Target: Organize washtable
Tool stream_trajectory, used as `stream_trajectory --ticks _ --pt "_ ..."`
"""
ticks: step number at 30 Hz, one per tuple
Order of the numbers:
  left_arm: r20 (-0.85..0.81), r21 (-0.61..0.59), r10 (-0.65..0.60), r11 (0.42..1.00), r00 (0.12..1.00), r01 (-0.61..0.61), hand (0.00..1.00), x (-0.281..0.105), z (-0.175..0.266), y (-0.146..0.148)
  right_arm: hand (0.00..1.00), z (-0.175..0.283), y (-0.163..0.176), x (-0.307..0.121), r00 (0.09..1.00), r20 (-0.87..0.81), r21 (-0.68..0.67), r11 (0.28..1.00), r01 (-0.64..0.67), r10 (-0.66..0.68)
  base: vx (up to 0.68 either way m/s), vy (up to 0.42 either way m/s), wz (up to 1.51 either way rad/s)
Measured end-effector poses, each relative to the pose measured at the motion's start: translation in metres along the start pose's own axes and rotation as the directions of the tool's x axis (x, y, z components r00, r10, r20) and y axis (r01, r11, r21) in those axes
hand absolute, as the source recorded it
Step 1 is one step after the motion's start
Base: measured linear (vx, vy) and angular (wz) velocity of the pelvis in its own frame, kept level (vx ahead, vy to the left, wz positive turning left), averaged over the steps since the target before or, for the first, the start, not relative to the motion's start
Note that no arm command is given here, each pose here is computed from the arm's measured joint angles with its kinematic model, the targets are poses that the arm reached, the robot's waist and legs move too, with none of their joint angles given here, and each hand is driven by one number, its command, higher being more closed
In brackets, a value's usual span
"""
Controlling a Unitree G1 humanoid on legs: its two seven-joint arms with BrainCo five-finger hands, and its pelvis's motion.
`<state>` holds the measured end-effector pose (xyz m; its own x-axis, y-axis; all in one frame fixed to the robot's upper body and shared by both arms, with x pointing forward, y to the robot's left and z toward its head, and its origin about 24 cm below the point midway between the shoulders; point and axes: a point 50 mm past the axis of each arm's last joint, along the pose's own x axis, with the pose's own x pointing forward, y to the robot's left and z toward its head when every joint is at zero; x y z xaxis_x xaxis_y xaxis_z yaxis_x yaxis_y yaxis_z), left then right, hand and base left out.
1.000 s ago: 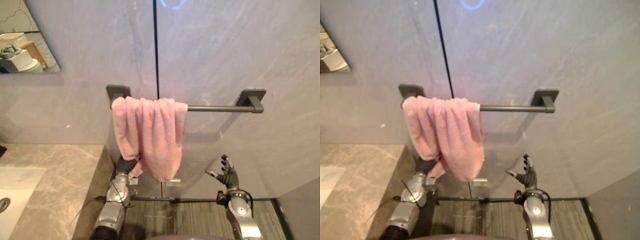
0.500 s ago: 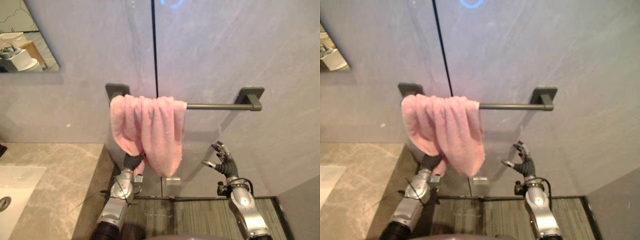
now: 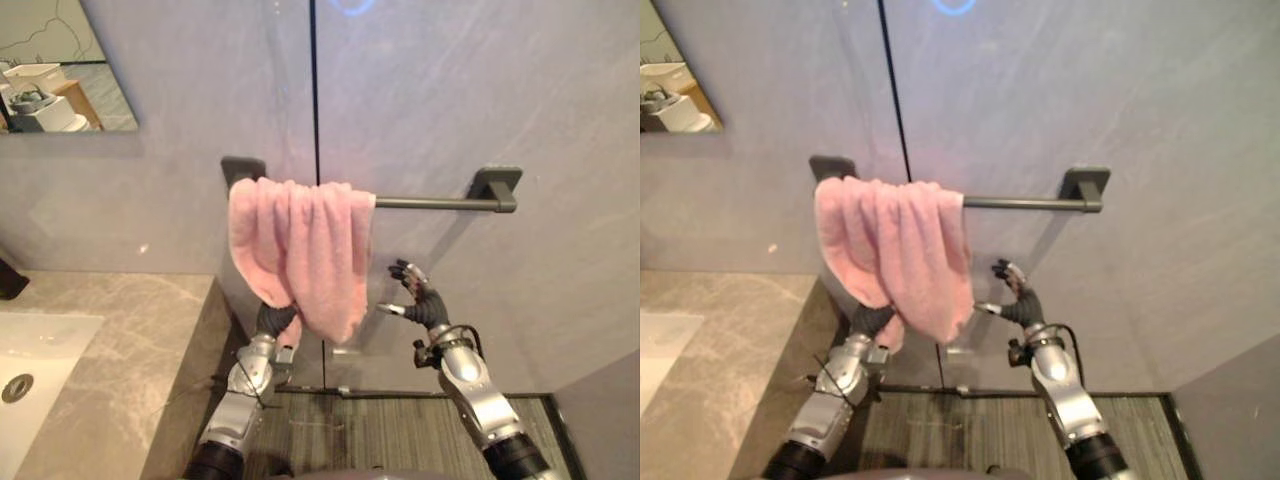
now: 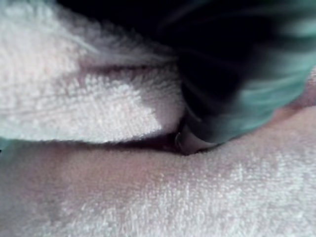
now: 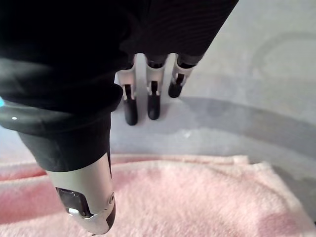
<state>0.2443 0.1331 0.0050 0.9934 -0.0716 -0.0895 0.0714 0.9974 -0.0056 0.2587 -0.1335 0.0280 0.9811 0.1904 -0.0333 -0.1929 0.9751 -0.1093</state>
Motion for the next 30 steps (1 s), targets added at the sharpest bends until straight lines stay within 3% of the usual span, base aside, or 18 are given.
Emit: stream_trajectory --ticks 8,9,17,30 --pt "0.049 -0.004 -0.022 1.000 0.999 0.022 1.00 0.009 0.013 -0.006 0.00 0.021 0.016 0.018 0.994 0.080 0.016 0.997 -0.080 0.079 0.00 -0.005 0.02" --pt "0.055 -0.003 -0.026 1.000 0.998 0.027 1.00 0.010 0.014 -0.007 1.00 0.024 0.021 0.020 0.992 0.091 0.029 0.995 -0.094 0.091 0.01 -0.015 0.04" --pt "0.059 -0.020 -0.039 0.999 0.998 0.040 1.00 0.011 0.016 -0.011 1.00 0.022 0.033 0.029 0.991 0.078 0.061 0.992 -0.114 0.109 -0.01 -0.012 0.04" --pt "0.065 -0.029 -0.001 1.000 0.998 0.003 1.00 0.013 0.018 -0.002 1.00 0.019 0.016 0.028 0.997 0.073 0.128 0.992 -0.007 -0.002 -0.01 -0.004 0.01"
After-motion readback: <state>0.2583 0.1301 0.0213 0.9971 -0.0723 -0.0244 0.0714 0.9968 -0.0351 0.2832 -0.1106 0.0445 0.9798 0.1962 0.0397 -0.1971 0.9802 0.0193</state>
